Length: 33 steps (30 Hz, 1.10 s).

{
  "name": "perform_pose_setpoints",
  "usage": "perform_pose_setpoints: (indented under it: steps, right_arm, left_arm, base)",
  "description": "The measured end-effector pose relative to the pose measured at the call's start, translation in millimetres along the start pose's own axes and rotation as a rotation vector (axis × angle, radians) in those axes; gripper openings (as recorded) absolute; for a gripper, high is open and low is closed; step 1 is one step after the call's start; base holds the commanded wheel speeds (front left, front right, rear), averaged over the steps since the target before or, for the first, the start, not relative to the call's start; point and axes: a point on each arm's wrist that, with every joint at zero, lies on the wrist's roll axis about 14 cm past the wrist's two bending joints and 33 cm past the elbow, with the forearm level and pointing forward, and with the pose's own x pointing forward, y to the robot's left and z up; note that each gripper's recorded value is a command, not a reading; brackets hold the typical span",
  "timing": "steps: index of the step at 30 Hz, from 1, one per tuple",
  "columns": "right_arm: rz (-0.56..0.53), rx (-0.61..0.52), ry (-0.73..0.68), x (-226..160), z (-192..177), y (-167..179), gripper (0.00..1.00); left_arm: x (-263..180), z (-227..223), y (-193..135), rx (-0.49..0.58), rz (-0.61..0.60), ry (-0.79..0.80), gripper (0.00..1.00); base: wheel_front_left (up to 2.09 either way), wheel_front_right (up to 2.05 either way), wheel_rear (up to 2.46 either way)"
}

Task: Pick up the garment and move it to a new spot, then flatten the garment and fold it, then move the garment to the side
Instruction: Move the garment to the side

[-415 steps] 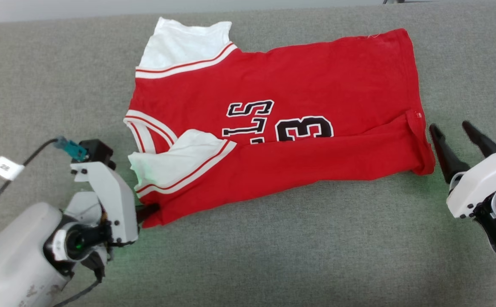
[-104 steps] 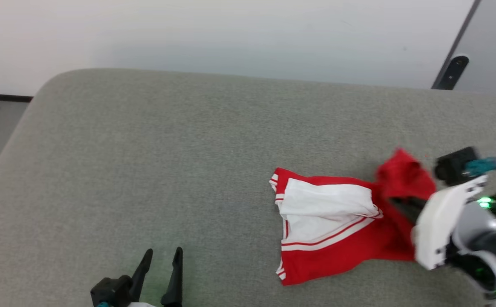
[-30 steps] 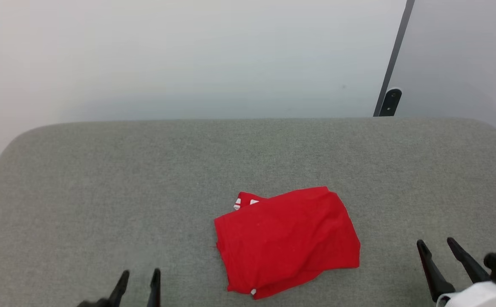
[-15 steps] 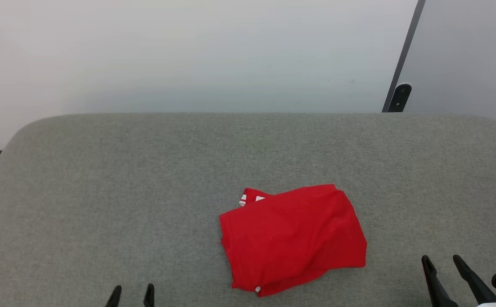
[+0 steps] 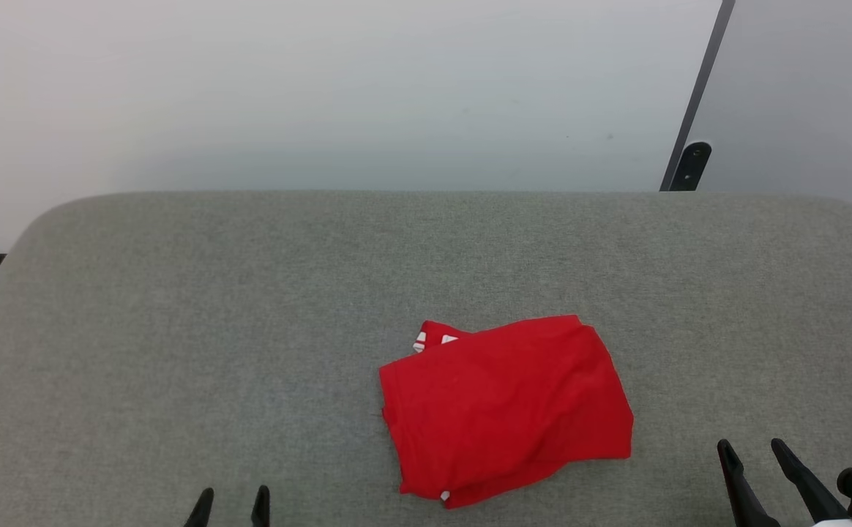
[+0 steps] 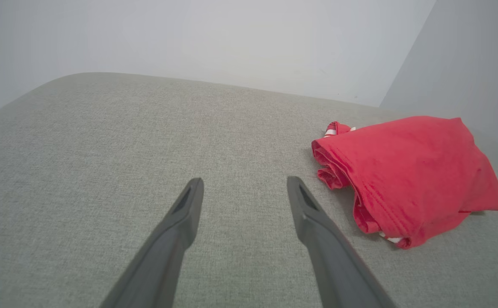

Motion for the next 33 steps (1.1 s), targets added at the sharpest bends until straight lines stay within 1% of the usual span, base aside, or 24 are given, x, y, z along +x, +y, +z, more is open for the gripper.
perform_pose_setpoints:
  steps: [5, 9, 12, 16, 19, 22, 24, 29, 33]
  right_arm:
    - [-0.001, 0.001, 0.002, 1, 0, 0, 1.0]
    - [0.018, 0.007, 0.003, 7, 2, 6, 1.0]
    - [0.078, -0.01, -0.003, 22, 11, 22, 1.0]
    - [0.186, -0.094, 0.021, 50, 27, 49, 1.0]
    - [0.246, -0.166, 0.096, 71, 32, 62, 1.0]
    - [0.272, -0.227, 0.209, 92, 30, 66, 1.0]
    - [0.27, -0.301, 0.335, 102, 17, 61, 1.0]
    - [0.28, -0.401, 0.637, 114, -19, 54, 1.0]
    - [0.32, -0.394, 0.784, 115, -43, 57, 1.0]
  left_arm:
    - [3, 1, -1, 0.001, -0.006, -0.003, 1.0]
    - [6, 3, -6, -0.012, -0.016, -0.013, 1.0]
    - [4, 1, -9, -0.034, -0.01, -0.016, 1.0]
    - [4, -1, -6, -0.05, 0.013, -0.018, 1.0]
    - [7, -2, -8, -0.066, 0.014, -0.02, 1.0]
    - [13, -4, -9, -0.076, 0.018, -0.017, 1.0]
    - [16, -8, -9, -0.082, 0.02, -0.006, 1.0]
    - [28, -13, -9, -0.083, 0.016, 0.014, 1.0]
    - [35, -18, -4, -0.081, 0.026, 0.029, 1.0]
  base:
    - [0.0, 0.0, 0.0]
    - [0.0, 0.0, 0.0]
    - [0.0, 0.0, 0.0]
    - [0.0, 0.0, 0.0]
    - [0.0, 0.0, 0.0]
    - [0.0, 0.0, 0.0]
    - [0.0, 0.0, 0.0]
    - [0.0, 0.0, 0.0]
    - [0.0, 0.0, 0.0]
